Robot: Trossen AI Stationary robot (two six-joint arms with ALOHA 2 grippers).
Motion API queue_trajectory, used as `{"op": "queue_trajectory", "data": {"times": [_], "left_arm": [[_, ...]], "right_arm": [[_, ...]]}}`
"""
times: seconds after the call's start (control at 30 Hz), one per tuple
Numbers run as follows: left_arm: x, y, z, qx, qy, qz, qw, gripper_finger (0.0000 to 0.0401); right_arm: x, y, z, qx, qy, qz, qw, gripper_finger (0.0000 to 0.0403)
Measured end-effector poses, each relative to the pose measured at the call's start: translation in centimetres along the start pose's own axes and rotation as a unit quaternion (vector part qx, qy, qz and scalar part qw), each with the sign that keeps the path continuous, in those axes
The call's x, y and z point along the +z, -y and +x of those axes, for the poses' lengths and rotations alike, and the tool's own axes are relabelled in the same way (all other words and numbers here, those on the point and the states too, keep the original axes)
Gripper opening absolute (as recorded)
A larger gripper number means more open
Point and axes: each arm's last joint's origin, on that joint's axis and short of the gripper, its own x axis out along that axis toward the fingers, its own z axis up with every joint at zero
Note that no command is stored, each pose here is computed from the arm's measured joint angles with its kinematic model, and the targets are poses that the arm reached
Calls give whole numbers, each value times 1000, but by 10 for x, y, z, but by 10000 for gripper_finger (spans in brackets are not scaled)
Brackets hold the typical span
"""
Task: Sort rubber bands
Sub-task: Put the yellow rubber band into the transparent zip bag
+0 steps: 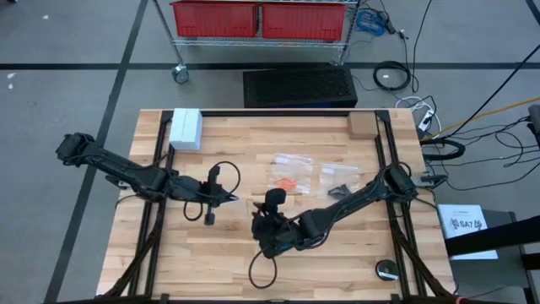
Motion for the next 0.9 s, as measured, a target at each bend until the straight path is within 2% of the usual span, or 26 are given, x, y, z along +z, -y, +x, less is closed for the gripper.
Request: {"op": "queue_trajectory", "data": {"times": [0.1, 0.33, 0.6, 0.9], "left_arm": [[0, 0, 0, 0, 0, 0, 1000, 0], [0, 0, 0, 0, 0, 0, 1000, 0], [0, 0, 0, 0, 1, 0, 1000, 0], [5, 0, -1, -4, 18, -5, 1000, 0]], "right_arm": [[1, 3, 3, -3, 0, 2, 1000, 132], [0, 15, 16, -14, -10, 13, 1000, 13], [10, 19, 7, -12, 21, 5, 1000, 5], [25, 42, -20, -5, 58, 24, 998, 1]]}}
